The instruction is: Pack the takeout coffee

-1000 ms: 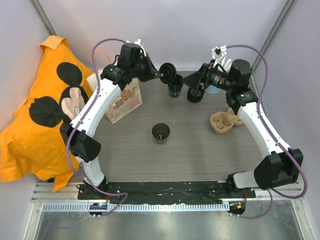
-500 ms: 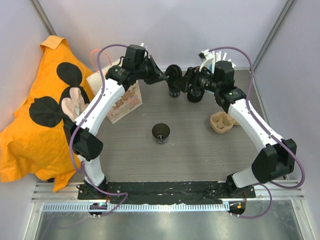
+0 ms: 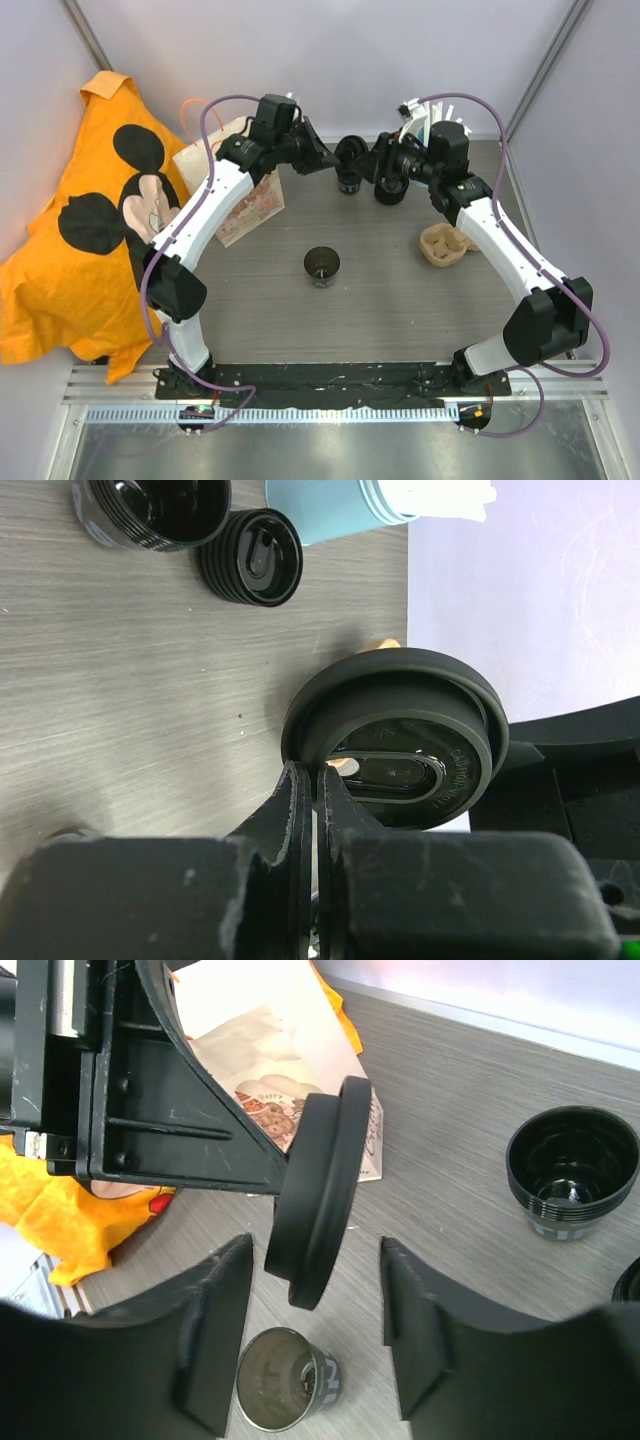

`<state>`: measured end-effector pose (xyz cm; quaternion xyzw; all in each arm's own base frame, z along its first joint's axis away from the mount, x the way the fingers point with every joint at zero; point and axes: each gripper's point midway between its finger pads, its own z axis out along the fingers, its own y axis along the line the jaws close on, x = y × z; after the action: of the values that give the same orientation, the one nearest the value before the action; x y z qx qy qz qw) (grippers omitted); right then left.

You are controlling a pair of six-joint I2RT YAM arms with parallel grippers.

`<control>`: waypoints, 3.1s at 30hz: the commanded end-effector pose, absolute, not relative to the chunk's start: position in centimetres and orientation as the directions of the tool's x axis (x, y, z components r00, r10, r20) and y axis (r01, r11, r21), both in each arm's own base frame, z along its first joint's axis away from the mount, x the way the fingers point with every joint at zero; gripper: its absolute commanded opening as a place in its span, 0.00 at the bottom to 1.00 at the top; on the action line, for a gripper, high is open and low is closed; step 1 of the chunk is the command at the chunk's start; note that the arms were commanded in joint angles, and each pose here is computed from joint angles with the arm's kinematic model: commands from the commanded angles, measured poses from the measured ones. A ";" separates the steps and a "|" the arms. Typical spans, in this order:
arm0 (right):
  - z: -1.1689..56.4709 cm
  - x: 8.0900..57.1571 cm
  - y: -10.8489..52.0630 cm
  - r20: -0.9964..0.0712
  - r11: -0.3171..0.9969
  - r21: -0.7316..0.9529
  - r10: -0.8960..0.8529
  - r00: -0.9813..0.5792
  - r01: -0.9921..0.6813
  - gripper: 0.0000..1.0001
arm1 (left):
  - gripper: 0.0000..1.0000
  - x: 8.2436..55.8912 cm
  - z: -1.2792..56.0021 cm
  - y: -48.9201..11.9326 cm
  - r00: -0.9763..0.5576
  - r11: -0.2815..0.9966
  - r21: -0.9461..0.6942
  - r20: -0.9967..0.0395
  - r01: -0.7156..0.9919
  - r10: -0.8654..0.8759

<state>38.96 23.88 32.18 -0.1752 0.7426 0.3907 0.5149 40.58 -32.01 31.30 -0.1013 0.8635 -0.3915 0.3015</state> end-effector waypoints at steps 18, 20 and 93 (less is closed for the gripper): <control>35.6 38.5 24.9 -0.934 0.591 0.347 0.153 -0.321 -0.728 0.21 | 0.11 39.8 32.9 -33.6 -0.814 0.605 -0.786 -0.433 0.131 -0.386; 35.6 38.5 24.8 -0.934 0.594 0.348 0.152 -0.324 -0.725 0.20 | 0.13 39.6 33.0 -33.6 -0.814 0.604 -0.784 -0.440 0.142 -0.380; 36.7 30.4 21.1 -0.769 0.221 0.637 0.112 -0.629 -0.739 0.21 | 0.79 27.1 37.6 -33.5 0.999 -0.212 0.977 0.024 -0.015 0.037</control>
<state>31.17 21.25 35.79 -0.2073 0.7009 0.5871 0.3478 29.01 -32.42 36.87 0.7690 0.0617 0.0347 0.6353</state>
